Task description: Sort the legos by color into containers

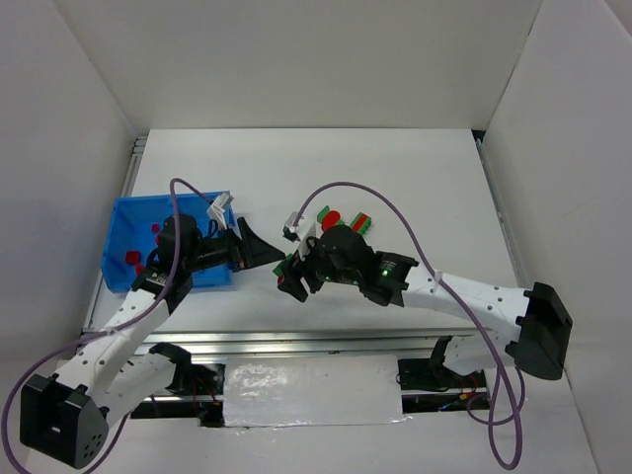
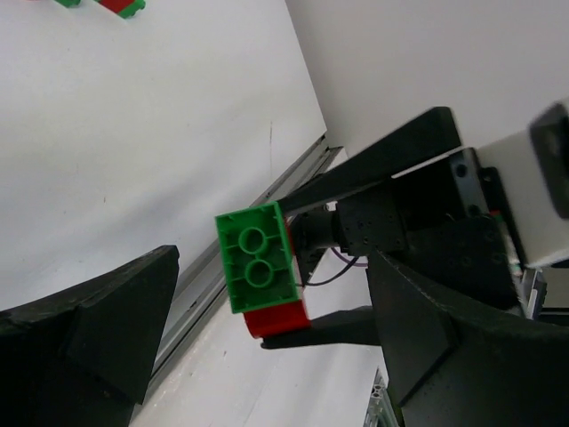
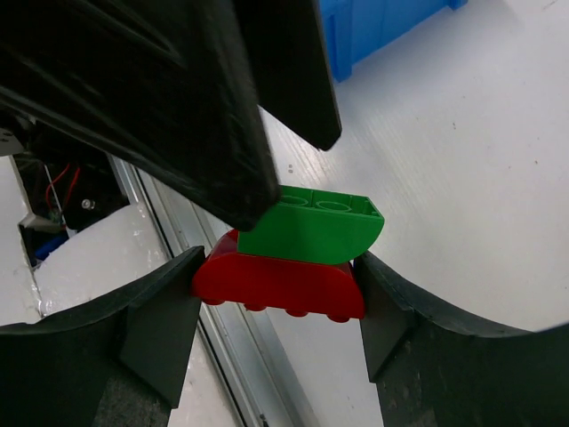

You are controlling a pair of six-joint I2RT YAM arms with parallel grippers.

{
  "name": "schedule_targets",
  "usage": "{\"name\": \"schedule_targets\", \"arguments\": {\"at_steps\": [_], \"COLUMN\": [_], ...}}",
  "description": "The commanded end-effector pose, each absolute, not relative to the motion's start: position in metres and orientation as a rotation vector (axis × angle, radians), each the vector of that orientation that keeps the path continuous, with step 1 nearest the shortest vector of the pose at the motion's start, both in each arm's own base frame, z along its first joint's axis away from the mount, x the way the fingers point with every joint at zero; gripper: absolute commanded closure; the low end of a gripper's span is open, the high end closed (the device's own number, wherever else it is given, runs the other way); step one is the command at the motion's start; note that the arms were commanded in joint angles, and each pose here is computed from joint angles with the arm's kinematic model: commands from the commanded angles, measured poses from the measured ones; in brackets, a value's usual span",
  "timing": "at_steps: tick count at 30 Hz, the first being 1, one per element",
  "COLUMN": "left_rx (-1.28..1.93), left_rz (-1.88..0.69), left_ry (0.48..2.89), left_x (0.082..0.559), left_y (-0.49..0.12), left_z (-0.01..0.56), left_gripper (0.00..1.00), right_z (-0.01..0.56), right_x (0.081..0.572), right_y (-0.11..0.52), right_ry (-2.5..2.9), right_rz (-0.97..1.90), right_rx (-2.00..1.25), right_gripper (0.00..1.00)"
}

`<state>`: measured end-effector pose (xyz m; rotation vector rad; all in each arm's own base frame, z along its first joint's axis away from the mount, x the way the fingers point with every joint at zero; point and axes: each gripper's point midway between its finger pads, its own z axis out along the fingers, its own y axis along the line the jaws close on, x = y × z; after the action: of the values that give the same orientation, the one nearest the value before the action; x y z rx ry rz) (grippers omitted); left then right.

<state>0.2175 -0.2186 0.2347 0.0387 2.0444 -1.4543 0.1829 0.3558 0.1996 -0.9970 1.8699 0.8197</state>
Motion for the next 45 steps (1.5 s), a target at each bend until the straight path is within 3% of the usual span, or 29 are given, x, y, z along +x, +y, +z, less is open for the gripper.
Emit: {"name": "schedule_targets", "arguments": {"at_steps": [1, 7, 10, 11, 13, 14, 16, 17, 18, 28, 34, 38, 41, 42, 45], "left_rx": [0.046, 0.075, 0.107, 0.121, 0.142, 0.148, 0.169, 0.175, 0.202, -0.061, -0.392, -0.575, -0.693, -0.71, -0.747], "left_rz": [-1.434, -1.48, -1.527, -1.545, -1.573, -1.583, -1.587, -1.575, -1.531, -1.031, -0.533, -0.362, -0.226, -0.202, -0.146], "left_ry": [2.058, 2.046, 2.022, 2.017, 1.998, 1.996, 1.988, 1.993, 1.971, 2.013, 2.027, 2.021, 2.051, 2.078, 2.102], "left_x": [0.22, 0.215, 0.21, 0.208, 0.206, 0.205, 0.204, 0.205, 0.21, 0.262, 0.299, 0.317, 0.33, 0.336, 0.344], "left_y": [-0.222, -0.231, -0.239, -0.242, -0.246, -0.247, -0.249, -0.248, -0.247, -0.164, -0.08, -0.05, -0.03, -0.028, -0.021], "left_z": [0.227, 0.227, 0.231, 0.233, 0.237, 0.238, 0.242, 0.242, 0.249, 0.26, 0.249, 0.235, 0.212, 0.2, 0.19], "left_gripper": [0.01, 0.06, 0.19, 0.3, 0.42, 0.6, 0.79, 0.99, 1.0, 1.0, 1.0, 0.98, 0.74, 0.58, 0.31], "right_z": [0.246, 0.257, 0.26, 0.261, 0.255, 0.256, 0.248, 0.244, 0.242, 0.198, 0.2, 0.208, 0.215, 0.218, 0.221], "right_x": [0.179, 0.177, 0.186, 0.188, 0.193, 0.194, 0.197, 0.198, 0.198, 0.196, 0.196, 0.196, 0.191, 0.19, 0.186], "right_y": [0.362, 0.363, 0.362, 0.364, 0.367, 0.369, 0.372, 0.373, 0.372, 0.345, 0.332, 0.331, 0.332, 0.331, 0.326], "right_ry": [1.737, 1.688, 1.676, 1.672, 1.69, 1.69, 1.709, 1.719, 1.719, 1.774, 1.76, 1.748, 1.734, 1.726, 1.717], "right_rz": [0.872, 0.886, 0.859, 0.855, 0.832, 0.83, 0.814, 0.808, 0.803, 0.733, 0.733, 0.746, 0.779, 0.787, 0.797], "right_rx": [-0.98, -0.958, -0.909, -0.903, -0.906, -0.905, -0.916, -0.916, -0.917, -0.894, -0.844, -0.83, -0.84, -0.837, -0.828], "right_gripper": [0.81, 0.8, 0.8, 0.8, 0.81, 0.81, 0.82, 0.82, 0.83, 0.88, 0.88, 0.88, 0.87, 0.87, 0.86]}}
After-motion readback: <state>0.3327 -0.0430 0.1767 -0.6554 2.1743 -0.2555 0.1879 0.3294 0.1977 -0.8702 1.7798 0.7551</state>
